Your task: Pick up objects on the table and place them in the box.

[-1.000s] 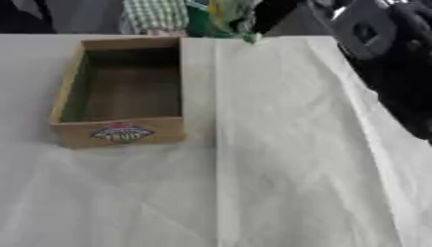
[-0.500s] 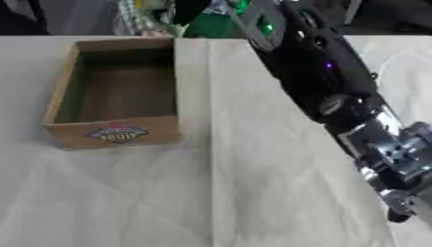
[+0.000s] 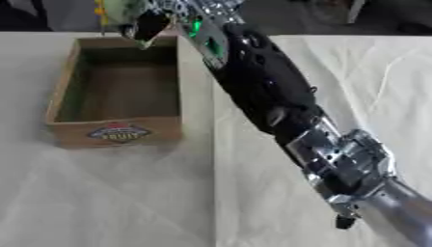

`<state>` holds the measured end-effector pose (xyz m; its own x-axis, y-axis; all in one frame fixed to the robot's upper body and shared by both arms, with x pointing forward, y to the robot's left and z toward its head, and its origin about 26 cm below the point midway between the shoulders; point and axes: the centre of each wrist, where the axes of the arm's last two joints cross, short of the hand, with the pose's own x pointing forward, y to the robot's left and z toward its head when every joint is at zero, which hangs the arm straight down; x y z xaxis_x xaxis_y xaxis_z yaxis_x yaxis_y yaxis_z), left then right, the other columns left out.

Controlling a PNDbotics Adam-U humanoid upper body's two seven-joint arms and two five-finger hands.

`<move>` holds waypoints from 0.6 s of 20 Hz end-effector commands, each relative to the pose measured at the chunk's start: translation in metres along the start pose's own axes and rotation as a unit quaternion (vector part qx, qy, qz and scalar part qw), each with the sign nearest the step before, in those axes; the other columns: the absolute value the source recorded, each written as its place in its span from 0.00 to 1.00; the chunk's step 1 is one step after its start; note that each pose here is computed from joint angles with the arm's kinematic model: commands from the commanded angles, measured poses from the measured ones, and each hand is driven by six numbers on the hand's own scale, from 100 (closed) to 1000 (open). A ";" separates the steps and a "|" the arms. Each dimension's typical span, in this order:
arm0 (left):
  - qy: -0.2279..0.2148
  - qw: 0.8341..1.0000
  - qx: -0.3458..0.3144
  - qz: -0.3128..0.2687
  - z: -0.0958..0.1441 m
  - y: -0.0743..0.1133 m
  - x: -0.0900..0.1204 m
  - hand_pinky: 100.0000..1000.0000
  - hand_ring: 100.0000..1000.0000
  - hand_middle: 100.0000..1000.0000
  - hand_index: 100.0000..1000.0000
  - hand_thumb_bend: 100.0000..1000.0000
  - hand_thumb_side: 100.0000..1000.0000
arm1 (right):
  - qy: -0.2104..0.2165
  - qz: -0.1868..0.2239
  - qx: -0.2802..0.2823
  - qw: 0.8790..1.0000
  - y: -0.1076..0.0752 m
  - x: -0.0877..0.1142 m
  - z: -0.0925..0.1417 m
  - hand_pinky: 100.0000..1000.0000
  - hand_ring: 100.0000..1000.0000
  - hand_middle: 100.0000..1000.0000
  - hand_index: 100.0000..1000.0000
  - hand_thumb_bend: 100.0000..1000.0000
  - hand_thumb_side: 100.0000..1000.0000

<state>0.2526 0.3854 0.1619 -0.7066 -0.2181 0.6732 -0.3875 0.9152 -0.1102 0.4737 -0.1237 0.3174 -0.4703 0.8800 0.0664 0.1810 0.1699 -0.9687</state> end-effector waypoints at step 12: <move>-0.016 1.000 -0.014 0.013 -0.009 -0.005 0.007 0.74 0.47 0.49 0.70 0.00 0.62 | 0.010 0.044 0.030 0.999 0.040 0.001 -0.012 0.77 0.64 0.43 0.66 0.00 0.21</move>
<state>0.2565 0.3823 0.1662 -0.7177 -0.1997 0.6671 -0.3621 0.9253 -0.1127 0.4918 -0.1125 0.2716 -0.4317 0.9018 0.0184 0.1413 0.0878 -0.9861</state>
